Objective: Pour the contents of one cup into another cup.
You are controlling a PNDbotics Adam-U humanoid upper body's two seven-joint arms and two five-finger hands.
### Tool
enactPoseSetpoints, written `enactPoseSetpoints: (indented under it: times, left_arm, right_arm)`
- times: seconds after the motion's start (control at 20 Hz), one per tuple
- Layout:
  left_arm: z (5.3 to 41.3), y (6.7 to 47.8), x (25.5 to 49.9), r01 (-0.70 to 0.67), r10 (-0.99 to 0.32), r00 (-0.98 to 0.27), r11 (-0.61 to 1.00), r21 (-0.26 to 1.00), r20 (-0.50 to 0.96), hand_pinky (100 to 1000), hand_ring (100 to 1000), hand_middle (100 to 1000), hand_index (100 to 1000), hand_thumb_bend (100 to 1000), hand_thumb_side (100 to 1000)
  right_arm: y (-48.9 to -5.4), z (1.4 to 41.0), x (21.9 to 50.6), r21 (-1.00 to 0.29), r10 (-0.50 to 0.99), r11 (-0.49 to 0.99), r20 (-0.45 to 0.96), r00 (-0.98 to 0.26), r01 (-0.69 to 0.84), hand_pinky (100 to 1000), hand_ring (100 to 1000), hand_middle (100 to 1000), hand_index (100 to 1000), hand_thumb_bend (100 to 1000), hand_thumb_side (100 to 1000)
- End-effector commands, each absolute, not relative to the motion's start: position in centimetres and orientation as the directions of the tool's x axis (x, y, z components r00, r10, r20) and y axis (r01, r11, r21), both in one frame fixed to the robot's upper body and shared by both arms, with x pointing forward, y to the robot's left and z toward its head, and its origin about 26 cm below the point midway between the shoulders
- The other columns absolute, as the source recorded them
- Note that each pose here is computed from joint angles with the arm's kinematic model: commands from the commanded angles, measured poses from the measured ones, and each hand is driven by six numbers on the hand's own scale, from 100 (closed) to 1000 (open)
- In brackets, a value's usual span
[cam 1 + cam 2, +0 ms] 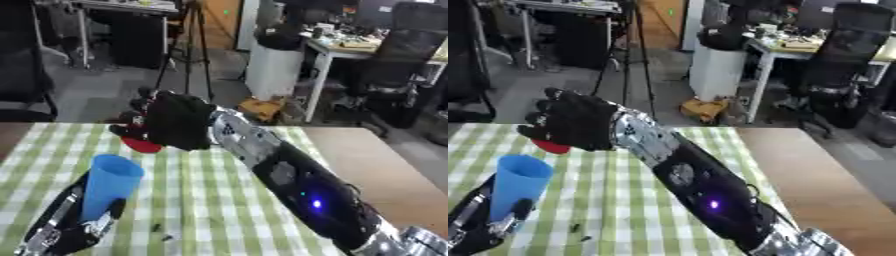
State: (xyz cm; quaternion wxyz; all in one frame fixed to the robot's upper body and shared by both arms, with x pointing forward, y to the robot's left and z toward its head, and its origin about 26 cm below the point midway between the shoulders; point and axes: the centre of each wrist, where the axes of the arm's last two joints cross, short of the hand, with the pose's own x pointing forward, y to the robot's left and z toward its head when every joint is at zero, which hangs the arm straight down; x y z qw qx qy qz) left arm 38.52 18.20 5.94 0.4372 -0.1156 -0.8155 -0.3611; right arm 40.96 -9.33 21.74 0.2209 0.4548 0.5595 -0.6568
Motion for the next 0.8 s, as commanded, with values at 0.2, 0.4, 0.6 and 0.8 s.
enactPoseSetpoints:
  times: [0.2, 0.4, 0.6, 0.8]
  left_arm:
    - [7.1, 18.0, 38.8, 0.485, -0.116, -0.618, 0.722, 0.494, 0.777, 321, 444, 479, 709, 100, 488]
    - [7.1, 18.1, 38.8, 0.483, -0.113, -0.619, 0.726, 0.49, 0.777, 320, 444, 474, 709, 100, 484]
    - [7.2, 18.2, 38.8, 0.479, -0.114, -0.618, 0.731, 0.487, 0.778, 320, 444, 474, 708, 100, 485]
    - [7.2, 18.5, 38.8, 0.467, -0.119, -0.617, 0.74, 0.484, 0.778, 322, 444, 474, 708, 100, 485]
  right_arm:
    - [-10.0, 23.4, 41.0, -0.497, 0.227, -0.284, -0.865, -0.447, 0.82, 575, 537, 562, 917, 100, 100]
    - [-10.4, 23.5, 41.2, -0.499, 0.247, -0.285, -0.863, -0.44, 0.818, 573, 539, 558, 917, 100, 100]
    - [-11.1, 24.0, 41.4, -0.508, 0.294, -0.27, -0.853, -0.432, 0.818, 571, 539, 549, 915, 100, 100]
    - [-11.9, 24.3, 41.4, -0.532, 0.353, -0.245, -0.827, -0.437, 0.81, 569, 529, 560, 916, 100, 100]
